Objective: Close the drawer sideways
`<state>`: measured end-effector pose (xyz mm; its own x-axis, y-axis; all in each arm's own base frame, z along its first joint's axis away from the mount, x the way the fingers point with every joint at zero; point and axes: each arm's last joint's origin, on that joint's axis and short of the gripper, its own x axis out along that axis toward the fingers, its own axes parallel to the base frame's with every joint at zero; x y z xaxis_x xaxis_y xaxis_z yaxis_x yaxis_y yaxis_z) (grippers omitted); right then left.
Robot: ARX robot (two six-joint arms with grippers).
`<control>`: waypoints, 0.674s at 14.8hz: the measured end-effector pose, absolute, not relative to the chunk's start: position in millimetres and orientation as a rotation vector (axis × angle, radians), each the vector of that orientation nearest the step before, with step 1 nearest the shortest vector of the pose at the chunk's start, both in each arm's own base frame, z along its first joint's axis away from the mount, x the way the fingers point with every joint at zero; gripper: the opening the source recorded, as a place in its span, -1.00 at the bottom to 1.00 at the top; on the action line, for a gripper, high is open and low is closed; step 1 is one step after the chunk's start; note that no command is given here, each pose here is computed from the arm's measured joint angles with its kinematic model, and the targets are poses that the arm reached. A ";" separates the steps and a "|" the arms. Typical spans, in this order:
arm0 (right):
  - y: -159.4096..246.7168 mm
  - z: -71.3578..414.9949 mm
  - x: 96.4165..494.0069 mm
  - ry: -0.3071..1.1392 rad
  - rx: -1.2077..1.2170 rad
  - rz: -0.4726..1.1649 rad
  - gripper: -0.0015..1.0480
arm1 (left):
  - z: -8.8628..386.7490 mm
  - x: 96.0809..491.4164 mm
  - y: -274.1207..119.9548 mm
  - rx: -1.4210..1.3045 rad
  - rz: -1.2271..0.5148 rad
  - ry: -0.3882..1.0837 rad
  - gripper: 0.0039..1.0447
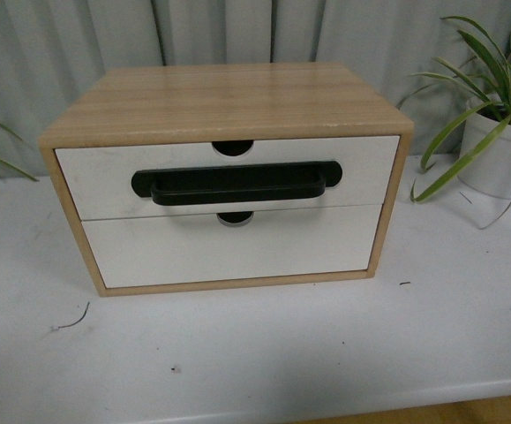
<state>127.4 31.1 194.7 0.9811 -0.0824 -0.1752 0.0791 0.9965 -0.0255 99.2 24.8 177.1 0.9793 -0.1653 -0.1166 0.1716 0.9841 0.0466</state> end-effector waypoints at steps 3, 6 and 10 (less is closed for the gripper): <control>31.1 195.1 127.6 0.172 -0.014 -0.081 0.87 | 177.2 99.3 24.5 0.044 -0.172 0.113 0.88; 28.5 193.1 127.1 0.056 0.013 -0.025 0.67 | 177.2 99.0 22.6 0.052 -0.087 0.032 0.69; 12.3 178.7 116.9 0.009 0.005 -0.003 -0.52 | 166.5 97.1 8.6 0.007 0.014 0.000 -0.49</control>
<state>116.9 12.3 178.7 1.0000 -0.0034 -0.0092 0.0035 1.0000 0.0053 97.1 8.6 166.5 0.9999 0.0137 -0.0002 -0.0137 0.9999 0.0070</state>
